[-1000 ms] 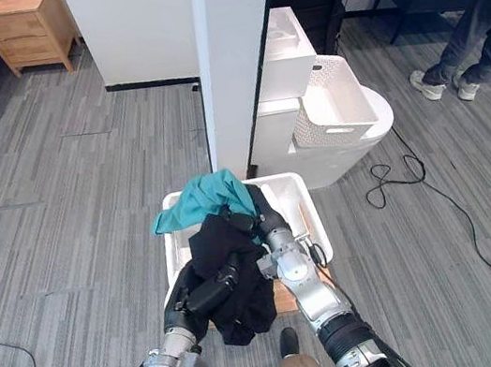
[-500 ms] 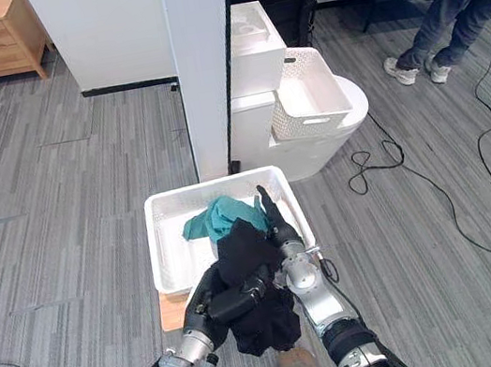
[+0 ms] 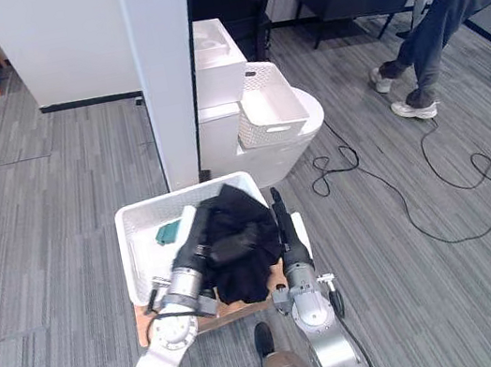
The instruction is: Tidy up the quilt and then pick up the clothes from the bed and put them into the laundry hamper
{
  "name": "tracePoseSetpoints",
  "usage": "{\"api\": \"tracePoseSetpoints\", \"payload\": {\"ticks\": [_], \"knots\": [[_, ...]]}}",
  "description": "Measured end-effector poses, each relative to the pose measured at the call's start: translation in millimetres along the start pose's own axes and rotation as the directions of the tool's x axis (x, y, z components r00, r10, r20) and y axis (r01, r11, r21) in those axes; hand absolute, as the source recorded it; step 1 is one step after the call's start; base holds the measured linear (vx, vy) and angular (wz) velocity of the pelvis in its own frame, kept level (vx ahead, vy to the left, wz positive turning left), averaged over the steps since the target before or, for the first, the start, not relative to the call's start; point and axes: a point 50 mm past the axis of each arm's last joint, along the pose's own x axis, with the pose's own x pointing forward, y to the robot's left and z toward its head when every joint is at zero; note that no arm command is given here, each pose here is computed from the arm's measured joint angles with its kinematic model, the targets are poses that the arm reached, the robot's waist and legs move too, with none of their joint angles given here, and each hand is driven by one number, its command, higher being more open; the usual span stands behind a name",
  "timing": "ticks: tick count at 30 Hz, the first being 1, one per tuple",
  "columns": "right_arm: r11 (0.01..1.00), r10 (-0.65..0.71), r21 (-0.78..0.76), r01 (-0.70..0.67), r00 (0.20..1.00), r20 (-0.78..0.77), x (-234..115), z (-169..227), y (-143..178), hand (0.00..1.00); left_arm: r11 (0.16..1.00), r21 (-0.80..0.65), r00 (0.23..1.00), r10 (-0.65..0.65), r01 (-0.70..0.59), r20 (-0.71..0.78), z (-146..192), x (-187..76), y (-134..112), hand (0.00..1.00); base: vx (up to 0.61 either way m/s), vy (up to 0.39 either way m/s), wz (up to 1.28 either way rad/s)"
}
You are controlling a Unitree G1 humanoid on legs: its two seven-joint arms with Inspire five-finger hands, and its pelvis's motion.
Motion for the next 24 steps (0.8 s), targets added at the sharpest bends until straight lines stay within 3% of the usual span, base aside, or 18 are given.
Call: {"api": "tracePoseSetpoints", "payload": {"ticks": [1, 3, 4, 7, 9, 13, 18, 24], "knots": [[1.000, -0.003, 0.002, 0.003, 1.000, -0.003, -4, -1, -2, 1.00, 0.999, 0.007, 0.999, 0.048, -0.048, -0.021, -5, -2, 13, 0.00, -0.06, -0.026, 0.05], [1.000, -0.031, 0.002, 0.032, 0.999, -0.021, -14, -5, -15, 1.00, 0.979, -0.032, 0.976, 0.199, -0.203, -0.090, -21, -5, 73, 0.00, -0.05, -0.024, 0.22], [0.999, -0.051, -0.002, 0.051, 0.998, -0.029, -14, -7, -22, 1.00, 0.948, 0.062, 0.945, 0.318, -0.313, -0.077, -24, -4, 115, 0.00, -0.05, -0.022, 0.20], [0.996, -0.086, -0.010, 0.085, 0.996, -0.036, -14, -10, -37, 1.00, 0.805, 0.193, 0.821, 0.570, -0.561, 0.007, -14, 16, 192, 0.00, -0.11, -0.020, 0.07], [0.997, -0.077, -0.004, 0.077, 0.996, -0.037, -17, -12, -41, 1.00, 0.743, 0.222, 0.769, 0.637, -0.631, 0.053, -6, 24, 213, 0.00, -0.08, -0.006, -0.06], [0.998, -0.069, -0.009, 0.068, 0.996, -0.056, -25, -18, -42, 1.00, 0.700, 0.303, 0.754, 0.647, -0.647, 0.114, 3, 34, 211, 0.00, -0.05, -0.010, -0.08], [0.998, -0.069, -0.010, 0.068, 0.996, -0.055, -26, -17, -42, 1.00, 0.759, 0.334, 0.821, 0.564, -0.558, 0.090, 0, 46, 175, 0.00, -0.06, -0.011, -0.03], [0.997, -0.080, -0.014, 0.079, 0.995, -0.052, -25, -17, -42, 1.00, 0.793, 0.313, 0.842, 0.537, -0.522, 0.044, -4, 50, 155, 0.00, -0.04, -0.015, -0.06]]}}
